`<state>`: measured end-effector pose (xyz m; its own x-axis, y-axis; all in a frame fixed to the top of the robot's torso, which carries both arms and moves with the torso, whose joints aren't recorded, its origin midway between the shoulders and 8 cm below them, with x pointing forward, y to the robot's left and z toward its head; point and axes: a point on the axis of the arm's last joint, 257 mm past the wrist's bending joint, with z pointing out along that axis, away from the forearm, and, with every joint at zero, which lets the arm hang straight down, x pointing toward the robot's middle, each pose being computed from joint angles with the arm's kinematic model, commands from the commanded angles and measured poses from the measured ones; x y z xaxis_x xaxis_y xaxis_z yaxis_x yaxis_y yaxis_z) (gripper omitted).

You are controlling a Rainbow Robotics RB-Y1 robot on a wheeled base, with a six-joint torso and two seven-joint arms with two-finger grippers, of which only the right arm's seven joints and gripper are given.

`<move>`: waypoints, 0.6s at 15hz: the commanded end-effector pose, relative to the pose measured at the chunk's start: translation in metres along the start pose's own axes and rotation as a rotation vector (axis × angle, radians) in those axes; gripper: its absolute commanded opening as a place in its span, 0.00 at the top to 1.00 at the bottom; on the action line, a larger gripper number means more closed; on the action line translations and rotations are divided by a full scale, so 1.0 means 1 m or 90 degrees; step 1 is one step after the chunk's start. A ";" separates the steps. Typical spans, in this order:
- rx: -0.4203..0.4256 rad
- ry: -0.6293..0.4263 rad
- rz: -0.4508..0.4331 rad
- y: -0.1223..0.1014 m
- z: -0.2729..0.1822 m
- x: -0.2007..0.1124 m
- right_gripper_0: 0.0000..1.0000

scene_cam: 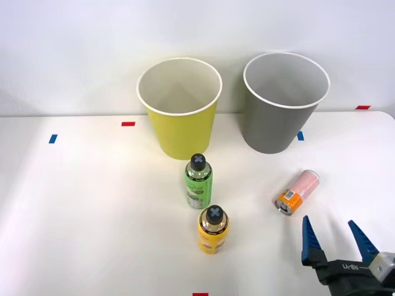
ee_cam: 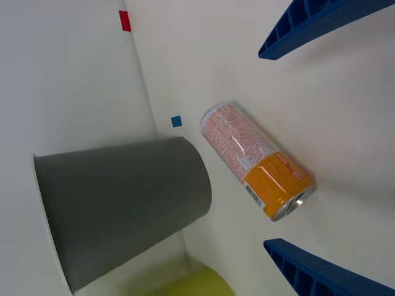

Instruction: Put cans in the gray bin, plastic bottles in the light green bin

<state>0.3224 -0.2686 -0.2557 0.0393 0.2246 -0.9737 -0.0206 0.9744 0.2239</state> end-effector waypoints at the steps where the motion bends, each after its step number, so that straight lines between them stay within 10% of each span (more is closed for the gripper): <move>1: -0.035 -0.018 -0.020 0.006 -0.012 0.009 0.00; 9: -0.043 -0.004 -0.064 -0.002 -0.030 0.028 0.00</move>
<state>0.2958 -0.2631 -0.2826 0.0563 0.1325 -0.9896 -0.0866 0.9881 0.1274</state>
